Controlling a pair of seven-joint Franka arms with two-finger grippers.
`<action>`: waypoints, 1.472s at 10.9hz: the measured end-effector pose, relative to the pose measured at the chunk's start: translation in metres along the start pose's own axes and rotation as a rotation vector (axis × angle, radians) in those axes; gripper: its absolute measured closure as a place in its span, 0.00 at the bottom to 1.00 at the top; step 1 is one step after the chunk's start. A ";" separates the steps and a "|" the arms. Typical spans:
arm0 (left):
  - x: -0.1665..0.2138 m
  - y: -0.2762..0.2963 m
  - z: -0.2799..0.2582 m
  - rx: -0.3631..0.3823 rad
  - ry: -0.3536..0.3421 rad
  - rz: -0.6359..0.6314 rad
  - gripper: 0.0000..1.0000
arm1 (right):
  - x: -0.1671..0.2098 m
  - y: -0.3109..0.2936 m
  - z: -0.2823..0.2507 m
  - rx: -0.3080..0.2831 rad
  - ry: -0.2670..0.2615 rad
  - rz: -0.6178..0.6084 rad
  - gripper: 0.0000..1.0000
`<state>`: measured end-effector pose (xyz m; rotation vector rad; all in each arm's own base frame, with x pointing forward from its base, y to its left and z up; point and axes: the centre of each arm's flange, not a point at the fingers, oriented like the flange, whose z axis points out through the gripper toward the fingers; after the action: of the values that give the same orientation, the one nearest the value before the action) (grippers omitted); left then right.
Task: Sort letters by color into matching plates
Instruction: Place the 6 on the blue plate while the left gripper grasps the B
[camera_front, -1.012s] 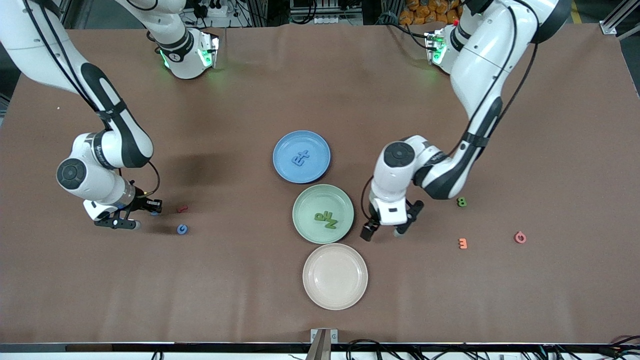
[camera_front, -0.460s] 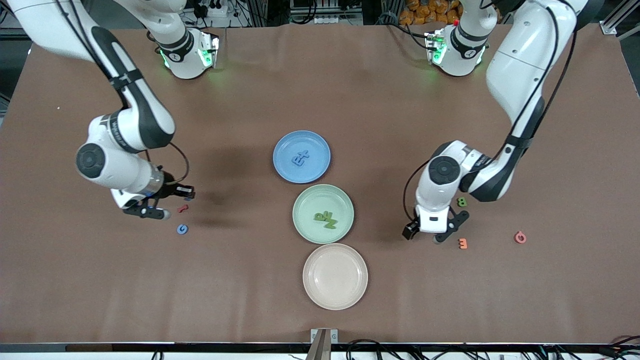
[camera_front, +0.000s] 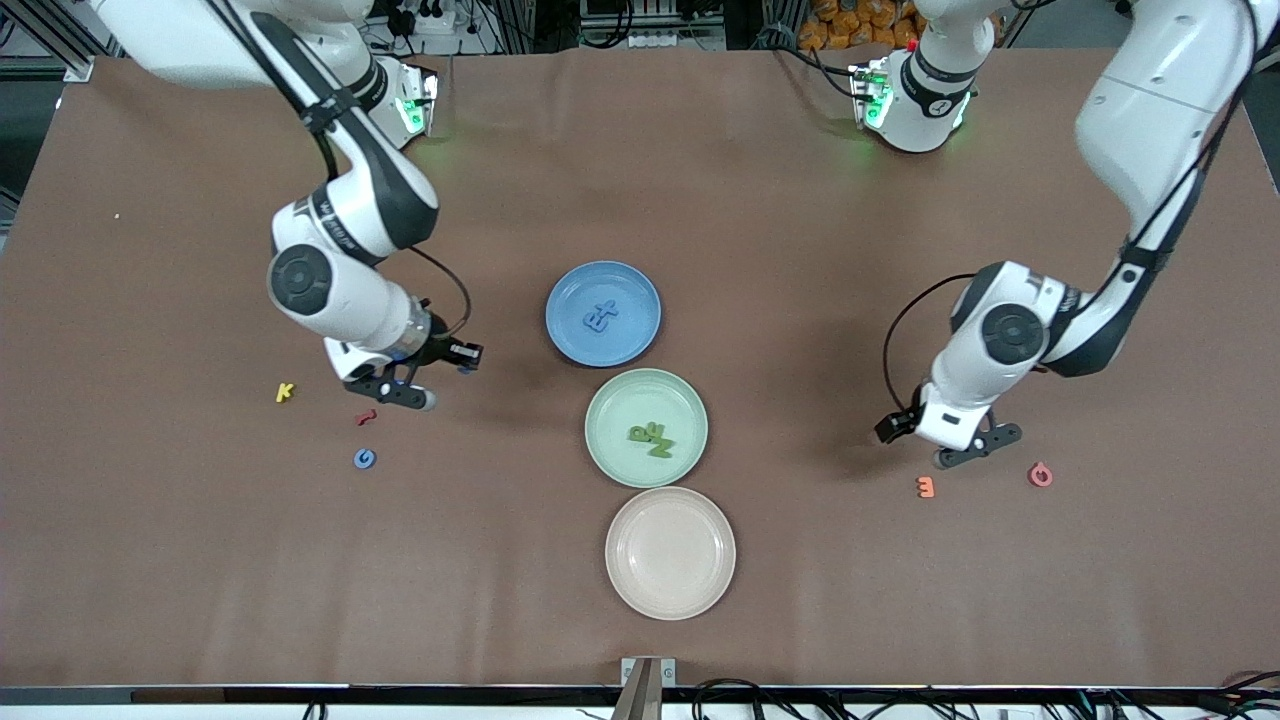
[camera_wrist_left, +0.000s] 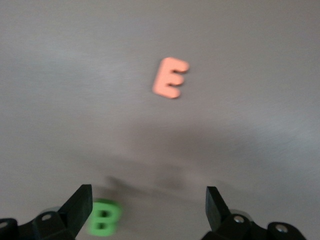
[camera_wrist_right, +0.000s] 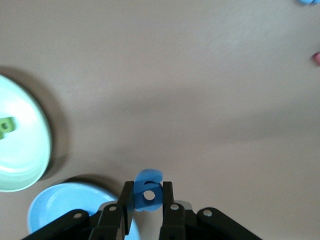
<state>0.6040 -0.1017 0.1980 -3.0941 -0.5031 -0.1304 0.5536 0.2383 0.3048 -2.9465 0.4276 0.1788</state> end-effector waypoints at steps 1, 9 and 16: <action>0.001 -0.022 0.001 -0.015 -0.022 0.029 0.00 | -0.014 -0.020 0.001 0.000 0.001 0.015 0.74; -0.033 -0.036 0.023 -0.019 -0.087 0.089 0.00 | -0.134 -0.132 0.053 -0.016 0.035 0.088 0.74; -0.030 -0.041 0.020 -0.001 -0.055 0.130 0.45 | -0.141 -0.133 0.118 -0.053 0.051 0.118 0.74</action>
<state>0.5641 -0.0724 0.1752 -3.1270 -0.3020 -0.0445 0.4474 0.4234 0.2270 -2.9843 0.6141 0.1310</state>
